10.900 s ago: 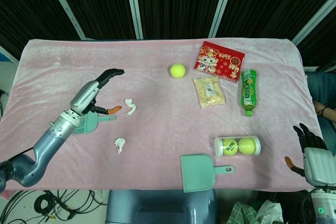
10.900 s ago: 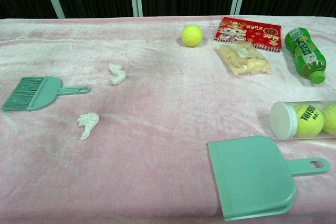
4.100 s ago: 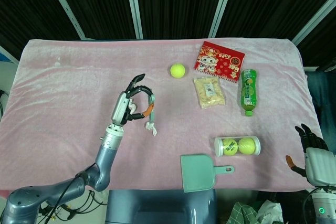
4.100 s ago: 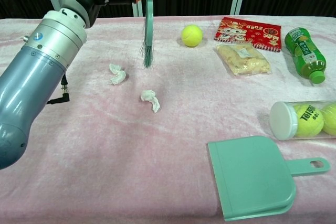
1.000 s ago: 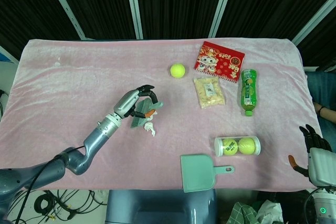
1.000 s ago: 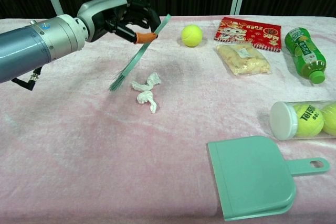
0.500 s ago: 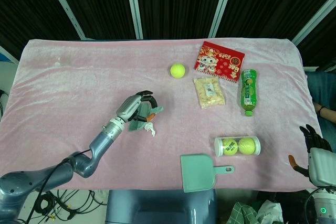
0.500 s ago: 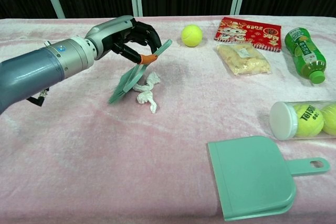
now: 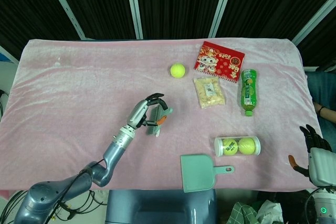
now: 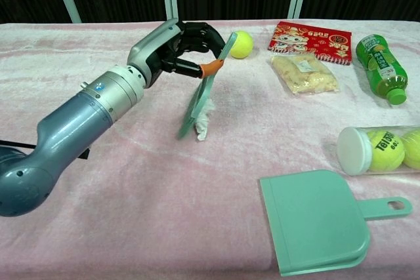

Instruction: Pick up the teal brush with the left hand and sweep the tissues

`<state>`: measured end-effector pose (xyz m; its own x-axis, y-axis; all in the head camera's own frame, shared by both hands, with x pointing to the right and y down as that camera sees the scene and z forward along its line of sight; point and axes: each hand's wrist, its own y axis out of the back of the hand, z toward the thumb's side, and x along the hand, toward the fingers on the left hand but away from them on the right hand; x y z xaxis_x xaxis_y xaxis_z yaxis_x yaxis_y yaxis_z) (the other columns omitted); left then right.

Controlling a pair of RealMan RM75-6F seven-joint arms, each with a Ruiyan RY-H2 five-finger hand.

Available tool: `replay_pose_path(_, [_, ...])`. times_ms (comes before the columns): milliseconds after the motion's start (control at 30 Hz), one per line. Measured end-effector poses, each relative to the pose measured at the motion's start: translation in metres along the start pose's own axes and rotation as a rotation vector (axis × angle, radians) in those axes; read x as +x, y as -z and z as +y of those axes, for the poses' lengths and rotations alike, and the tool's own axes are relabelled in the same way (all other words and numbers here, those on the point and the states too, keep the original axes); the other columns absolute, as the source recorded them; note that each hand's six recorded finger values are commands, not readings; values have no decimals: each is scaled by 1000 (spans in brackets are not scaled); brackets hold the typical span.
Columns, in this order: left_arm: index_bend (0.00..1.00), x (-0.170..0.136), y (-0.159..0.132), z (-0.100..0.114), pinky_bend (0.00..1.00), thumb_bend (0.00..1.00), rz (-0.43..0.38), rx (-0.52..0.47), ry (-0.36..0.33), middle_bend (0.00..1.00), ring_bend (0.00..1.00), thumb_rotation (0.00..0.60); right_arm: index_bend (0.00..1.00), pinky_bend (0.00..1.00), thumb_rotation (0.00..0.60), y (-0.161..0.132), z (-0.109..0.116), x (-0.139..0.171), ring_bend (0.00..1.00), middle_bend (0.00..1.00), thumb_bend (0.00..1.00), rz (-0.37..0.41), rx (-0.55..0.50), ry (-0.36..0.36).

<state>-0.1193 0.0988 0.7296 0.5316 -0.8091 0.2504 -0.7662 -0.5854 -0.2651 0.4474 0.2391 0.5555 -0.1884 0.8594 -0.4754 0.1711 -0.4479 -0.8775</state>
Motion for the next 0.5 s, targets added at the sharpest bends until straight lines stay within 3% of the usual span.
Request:
replay_pose_path(367, [621,28,-40,-14,208,378,-105,-244,-124,628,181,600,135,178,600,0,0,0,147,59,238,0,-1,-2])
replay_pose_path(500, [621,33,-63,-11,216,378,-186,-299,-176,629,183,600,134,178,600,1,0,0,147,59,237,-3,-4,-2])
